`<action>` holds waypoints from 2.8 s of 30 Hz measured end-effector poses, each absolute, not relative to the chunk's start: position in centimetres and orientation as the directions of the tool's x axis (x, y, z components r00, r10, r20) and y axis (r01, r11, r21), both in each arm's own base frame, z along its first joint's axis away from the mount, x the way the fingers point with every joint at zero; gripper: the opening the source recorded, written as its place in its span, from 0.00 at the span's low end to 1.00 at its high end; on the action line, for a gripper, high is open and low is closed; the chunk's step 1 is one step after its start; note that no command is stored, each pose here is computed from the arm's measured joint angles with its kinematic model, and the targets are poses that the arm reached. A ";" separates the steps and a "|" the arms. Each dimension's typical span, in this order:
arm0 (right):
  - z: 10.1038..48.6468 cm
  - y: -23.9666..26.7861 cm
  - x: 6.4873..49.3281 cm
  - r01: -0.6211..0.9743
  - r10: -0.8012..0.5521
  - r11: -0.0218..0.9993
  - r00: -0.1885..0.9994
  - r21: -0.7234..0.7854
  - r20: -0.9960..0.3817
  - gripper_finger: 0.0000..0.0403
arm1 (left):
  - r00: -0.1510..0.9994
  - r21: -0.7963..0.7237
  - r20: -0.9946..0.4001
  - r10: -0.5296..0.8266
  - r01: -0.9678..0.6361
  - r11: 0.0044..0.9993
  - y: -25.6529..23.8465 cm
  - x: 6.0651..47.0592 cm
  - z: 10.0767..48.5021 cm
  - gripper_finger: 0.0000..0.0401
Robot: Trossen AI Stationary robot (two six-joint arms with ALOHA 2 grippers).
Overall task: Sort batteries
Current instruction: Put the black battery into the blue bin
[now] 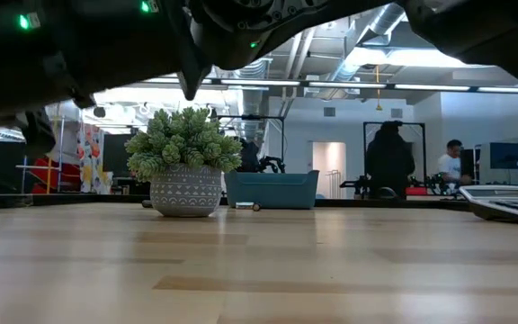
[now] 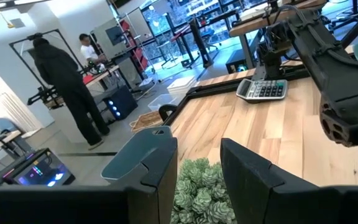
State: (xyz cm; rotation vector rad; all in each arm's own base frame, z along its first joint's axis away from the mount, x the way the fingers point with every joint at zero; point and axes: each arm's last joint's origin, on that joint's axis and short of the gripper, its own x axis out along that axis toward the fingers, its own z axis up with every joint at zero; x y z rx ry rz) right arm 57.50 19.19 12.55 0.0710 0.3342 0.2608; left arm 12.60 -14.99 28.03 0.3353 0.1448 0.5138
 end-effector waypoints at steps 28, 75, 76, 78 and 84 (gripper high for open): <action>10.3 17.3 57.1 -0.158 0.172 0.985 0.846 0.069 -0.505 0.59 | 0.865 0.340 -0.067 0.498 -0.449 0.826 -15.0 12.6 28.0 0.29; 10.5 16.3 57.6 -0.153 0.139 0.988 0.864 0.010 -0.483 0.05 | 0.866 0.339 -0.074 0.495 -0.445 0.829 -15.0 12.6 28.0 0.29; 10.5 16.2 57.6 -0.152 0.138 0.988 0.864 0.010 -0.484 0.05 | 0.866 0.339 -0.074 0.495 -0.445 0.829 -15.0 12.6 28.0 0.29; 10.5 16.1 57.6 -0.151 0.137 0.988 0.864 0.010 -0.484 0.05 | 0.866 0.339 -0.074 0.495 -0.445 0.829 -15.0 12.6 28.0 0.29; 11.0 15.8 57.7 -0.156 0.135 0.988 0.873 -0.005 -0.469 0.04 | 0.865 0.345 -0.064 0.498 -0.449 0.824 -15.0 12.6 28.0 0.29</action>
